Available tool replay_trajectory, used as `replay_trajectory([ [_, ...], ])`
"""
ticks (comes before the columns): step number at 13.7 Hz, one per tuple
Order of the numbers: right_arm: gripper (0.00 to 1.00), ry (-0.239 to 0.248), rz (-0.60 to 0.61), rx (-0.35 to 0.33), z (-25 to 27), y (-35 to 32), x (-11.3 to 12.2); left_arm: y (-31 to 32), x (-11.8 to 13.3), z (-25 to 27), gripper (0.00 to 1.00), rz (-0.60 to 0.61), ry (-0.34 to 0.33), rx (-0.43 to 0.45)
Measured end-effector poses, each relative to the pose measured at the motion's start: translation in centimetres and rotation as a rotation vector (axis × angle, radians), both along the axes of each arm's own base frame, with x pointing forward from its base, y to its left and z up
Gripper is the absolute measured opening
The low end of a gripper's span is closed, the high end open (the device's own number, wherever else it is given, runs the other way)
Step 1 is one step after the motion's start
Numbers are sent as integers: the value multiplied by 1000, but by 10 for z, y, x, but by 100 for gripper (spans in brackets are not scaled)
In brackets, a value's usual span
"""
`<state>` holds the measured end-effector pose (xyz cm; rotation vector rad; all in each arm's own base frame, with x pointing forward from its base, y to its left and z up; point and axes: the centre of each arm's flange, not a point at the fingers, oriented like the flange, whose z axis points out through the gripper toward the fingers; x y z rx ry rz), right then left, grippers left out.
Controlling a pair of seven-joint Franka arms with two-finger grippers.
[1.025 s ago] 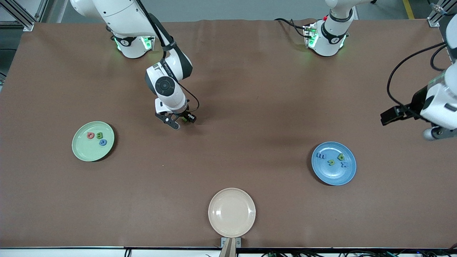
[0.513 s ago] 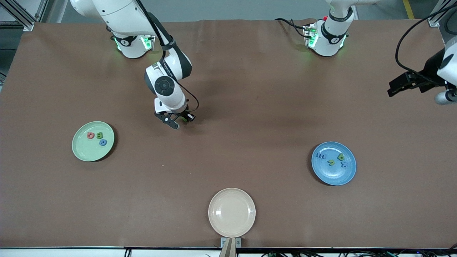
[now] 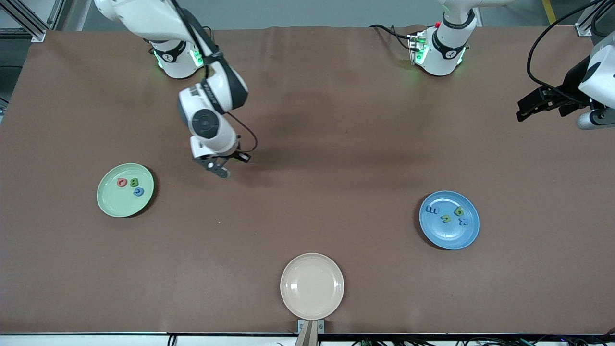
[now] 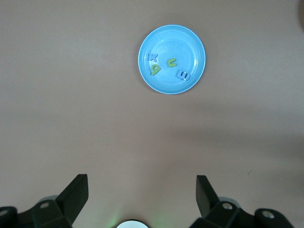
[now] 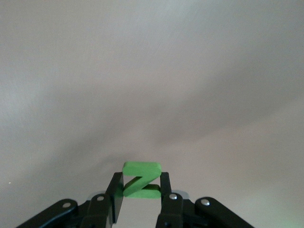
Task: Sort upper and lower case letters into plates
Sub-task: 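Carry the N to the green plate and open the right gripper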
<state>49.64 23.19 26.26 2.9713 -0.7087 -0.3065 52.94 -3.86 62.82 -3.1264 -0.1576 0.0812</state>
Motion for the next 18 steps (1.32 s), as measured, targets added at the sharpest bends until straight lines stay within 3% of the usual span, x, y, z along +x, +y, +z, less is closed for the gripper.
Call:
replay_trajectory([
  [4,35,0,217,64,48,-149,47,0,1,0,100,-10,-6,-1],
  [9,35,-61,471,120,24,-284,63,-5,2,1,100,-31,-19,-2],
  [11,35,-90,547,125,-3,-318,67,-13,3,3,100,-46,-33,-2],
  [14,35,-95,624,137,-39,-351,82,-21,2,3,100,-60,-38,-3],
  [18,35,-106,650,134,-67,-365,101,-25,2,3,100,-68,-38,-2],
])
